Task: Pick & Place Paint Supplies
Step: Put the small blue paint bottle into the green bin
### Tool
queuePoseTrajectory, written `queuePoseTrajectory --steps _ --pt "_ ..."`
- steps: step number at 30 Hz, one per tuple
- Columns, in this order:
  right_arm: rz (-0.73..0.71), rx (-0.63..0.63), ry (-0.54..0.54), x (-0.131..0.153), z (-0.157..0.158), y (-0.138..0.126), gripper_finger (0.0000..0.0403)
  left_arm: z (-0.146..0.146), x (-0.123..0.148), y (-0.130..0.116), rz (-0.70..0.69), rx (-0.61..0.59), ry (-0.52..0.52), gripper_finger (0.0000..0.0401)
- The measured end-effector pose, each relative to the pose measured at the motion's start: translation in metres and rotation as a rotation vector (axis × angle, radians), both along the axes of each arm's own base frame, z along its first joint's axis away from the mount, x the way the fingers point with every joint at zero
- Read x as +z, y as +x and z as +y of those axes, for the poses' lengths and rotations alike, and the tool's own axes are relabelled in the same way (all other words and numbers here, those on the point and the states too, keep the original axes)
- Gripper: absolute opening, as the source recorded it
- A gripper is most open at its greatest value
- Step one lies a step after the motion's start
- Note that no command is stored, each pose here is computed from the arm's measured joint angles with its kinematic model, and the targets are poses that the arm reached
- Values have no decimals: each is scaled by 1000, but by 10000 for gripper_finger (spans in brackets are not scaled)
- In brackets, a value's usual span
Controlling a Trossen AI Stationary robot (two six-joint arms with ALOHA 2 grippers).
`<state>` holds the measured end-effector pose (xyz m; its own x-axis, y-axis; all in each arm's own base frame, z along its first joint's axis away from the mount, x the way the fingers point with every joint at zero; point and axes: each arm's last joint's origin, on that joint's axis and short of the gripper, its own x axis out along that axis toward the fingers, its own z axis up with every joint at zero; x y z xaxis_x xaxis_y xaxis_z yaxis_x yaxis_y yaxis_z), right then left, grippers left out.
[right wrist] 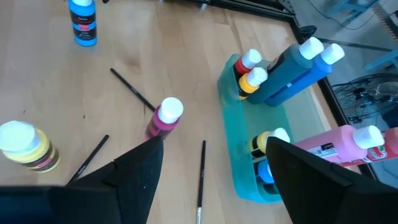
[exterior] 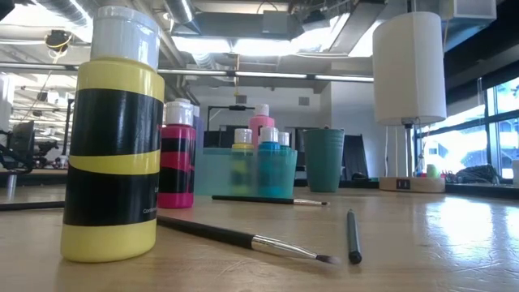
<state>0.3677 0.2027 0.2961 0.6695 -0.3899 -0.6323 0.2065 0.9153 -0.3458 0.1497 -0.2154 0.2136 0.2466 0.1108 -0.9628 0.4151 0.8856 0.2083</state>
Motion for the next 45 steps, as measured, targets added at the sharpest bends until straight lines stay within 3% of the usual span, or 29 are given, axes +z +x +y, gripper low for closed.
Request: queuePoseTrajectory --steps 17,45 --pt "2 3 4 0 0 0 289 -1 0 3 -21 -11 -16 282" --pt "2 3 3 0 0 0 289 2 -5 3 -56 -8 2 144"
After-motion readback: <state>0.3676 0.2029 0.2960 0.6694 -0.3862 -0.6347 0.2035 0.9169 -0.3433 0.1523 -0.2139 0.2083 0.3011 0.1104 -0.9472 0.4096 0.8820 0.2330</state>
